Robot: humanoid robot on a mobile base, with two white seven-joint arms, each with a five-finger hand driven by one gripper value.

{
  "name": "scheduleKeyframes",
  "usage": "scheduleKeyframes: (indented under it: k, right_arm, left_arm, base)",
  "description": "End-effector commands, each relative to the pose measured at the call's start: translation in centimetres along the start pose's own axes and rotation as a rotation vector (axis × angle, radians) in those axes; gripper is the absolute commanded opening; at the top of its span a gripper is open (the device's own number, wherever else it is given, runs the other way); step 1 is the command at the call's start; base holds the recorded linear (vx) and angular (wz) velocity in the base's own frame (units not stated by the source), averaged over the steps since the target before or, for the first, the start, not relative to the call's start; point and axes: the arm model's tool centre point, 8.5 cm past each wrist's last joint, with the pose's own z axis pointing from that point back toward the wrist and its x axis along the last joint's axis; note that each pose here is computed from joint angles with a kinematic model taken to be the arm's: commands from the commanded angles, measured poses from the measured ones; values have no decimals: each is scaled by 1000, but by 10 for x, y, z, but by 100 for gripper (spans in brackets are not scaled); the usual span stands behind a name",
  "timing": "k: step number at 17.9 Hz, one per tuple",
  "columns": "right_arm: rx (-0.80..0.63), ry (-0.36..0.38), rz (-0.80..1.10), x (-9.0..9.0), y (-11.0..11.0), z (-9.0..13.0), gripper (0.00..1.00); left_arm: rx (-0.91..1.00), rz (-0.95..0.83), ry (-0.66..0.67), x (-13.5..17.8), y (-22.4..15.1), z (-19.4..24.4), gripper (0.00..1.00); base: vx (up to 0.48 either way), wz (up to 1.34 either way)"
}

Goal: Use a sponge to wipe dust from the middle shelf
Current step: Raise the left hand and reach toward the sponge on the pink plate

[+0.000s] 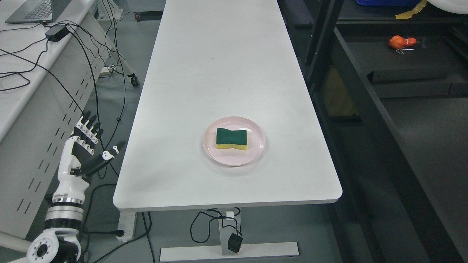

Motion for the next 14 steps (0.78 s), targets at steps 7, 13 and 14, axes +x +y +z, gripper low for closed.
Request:
scheduleKeyframes:
  k: [7, 13, 14]
  right_arm:
    - [-15, -22, -2, 10, -10, 0, 100]
    - [-15, -22, -2, 10, -10, 0, 100]
    - [-15, -22, -2, 10, -10, 0, 100]
  left_arm:
    - [-55, -82, 11, 1, 11, -8, 99]
    - [-422, -816, -151, 40, 1, -77, 94]
    - [-491, -956, -167, 49, -9, -91, 94]
  base:
    - [0, 0]
    - [0, 0]
    - [0, 0]
